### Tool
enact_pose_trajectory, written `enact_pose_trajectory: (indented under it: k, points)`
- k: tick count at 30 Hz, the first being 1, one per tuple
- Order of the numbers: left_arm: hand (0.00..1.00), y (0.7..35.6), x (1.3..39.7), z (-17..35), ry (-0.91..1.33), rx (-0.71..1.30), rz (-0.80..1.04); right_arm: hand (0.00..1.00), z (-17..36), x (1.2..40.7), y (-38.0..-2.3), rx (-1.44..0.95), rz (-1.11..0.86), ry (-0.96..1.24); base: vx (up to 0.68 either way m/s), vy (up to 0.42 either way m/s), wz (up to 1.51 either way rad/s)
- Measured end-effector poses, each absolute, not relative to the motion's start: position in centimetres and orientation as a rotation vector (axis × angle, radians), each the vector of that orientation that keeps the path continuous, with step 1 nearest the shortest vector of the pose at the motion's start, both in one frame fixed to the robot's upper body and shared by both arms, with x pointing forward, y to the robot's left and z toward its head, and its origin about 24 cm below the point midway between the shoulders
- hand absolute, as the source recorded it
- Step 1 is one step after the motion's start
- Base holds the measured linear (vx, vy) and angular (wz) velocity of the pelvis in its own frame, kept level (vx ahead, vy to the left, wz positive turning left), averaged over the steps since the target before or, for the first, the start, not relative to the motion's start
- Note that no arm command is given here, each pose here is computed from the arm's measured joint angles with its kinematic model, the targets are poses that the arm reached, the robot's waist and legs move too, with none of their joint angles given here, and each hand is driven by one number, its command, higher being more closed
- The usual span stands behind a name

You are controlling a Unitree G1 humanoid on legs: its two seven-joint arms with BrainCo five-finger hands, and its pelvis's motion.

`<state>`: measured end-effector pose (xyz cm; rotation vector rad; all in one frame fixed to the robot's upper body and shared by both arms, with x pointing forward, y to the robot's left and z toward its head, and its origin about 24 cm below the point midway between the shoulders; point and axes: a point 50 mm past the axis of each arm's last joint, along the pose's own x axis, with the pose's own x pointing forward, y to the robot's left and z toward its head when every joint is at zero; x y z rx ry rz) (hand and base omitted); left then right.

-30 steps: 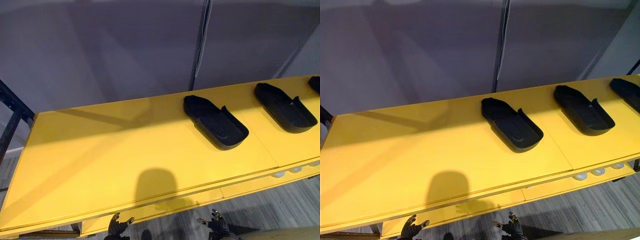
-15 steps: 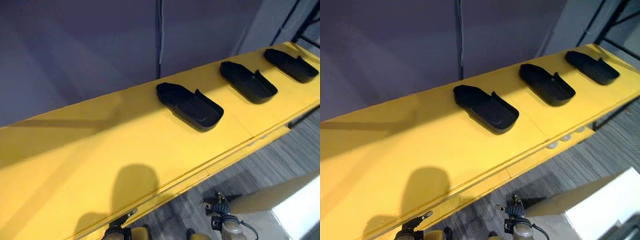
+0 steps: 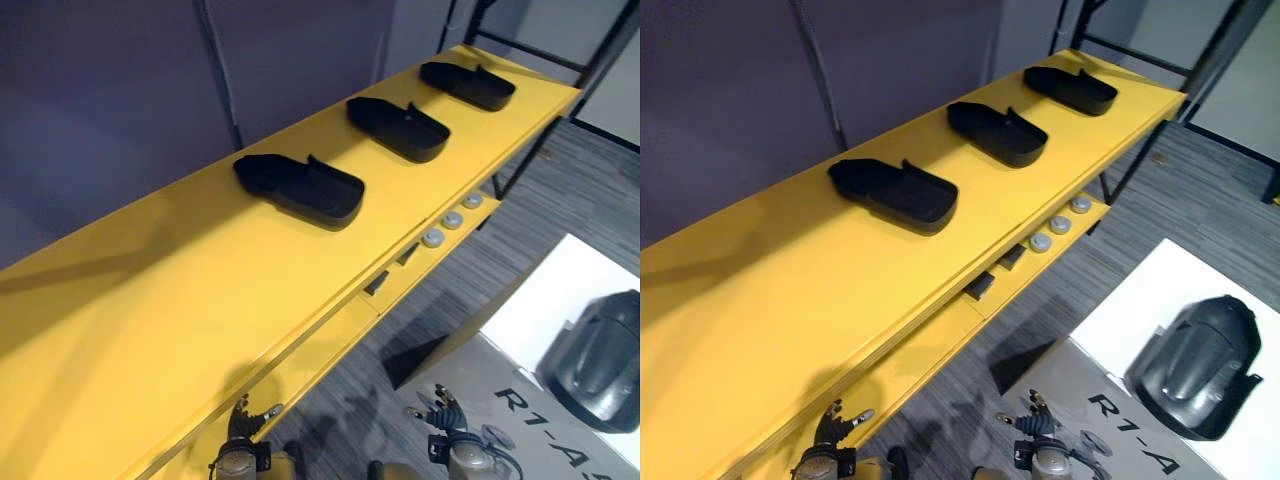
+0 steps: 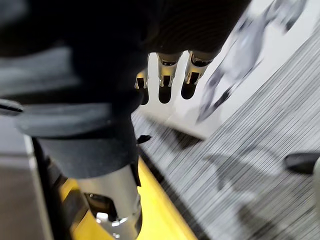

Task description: Walk over and take plastic housings, then place them on the shelf

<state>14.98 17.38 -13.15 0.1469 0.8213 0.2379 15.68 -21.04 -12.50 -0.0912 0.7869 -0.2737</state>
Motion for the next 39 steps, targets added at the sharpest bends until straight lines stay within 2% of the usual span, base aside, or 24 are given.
enact_pose_trajectory:
  k: [8,13,24,29,36,39]
  points:
    - [0.00,17.1,14.0,-14.0,0.879,0.163,0.211,0.00,-13.0,15.1,-21.7,-0.099,-0.295,0.824,0.02,-0.020,-0.90]
    - [0.00,19.0,13.5,-14.0,0.895,0.210,0.226,0.00,-12.8,15.6,-21.3,-0.102,-0.281,0.815,-0.03,-0.081,-1.20]
    - [0.00,16.8,14.2,-14.0,0.881,0.150,0.193,0.00,-13.0,15.1,-22.5,-0.102,-0.329,0.839,0.04,-0.147,-0.67]
    - [0.00,17.7,13.4,-14.2,0.903,0.151,0.228,0.00,-13.5,14.6,-21.7,-0.034,-0.356,0.856,0.09,0.092,-0.59]
    - [0.00,18.6,12.9,-14.3,0.916,0.142,0.260,0.00,-13.8,12.7,-22.9,0.095,-0.501,0.873,0.11,0.099,-0.03]
    - [0.00,18.9,12.3,-14.4,0.930,0.146,0.269,0.00,-13.4,12.6,-24.6,0.154,-0.622,0.837,0.07,0.060,-0.06]
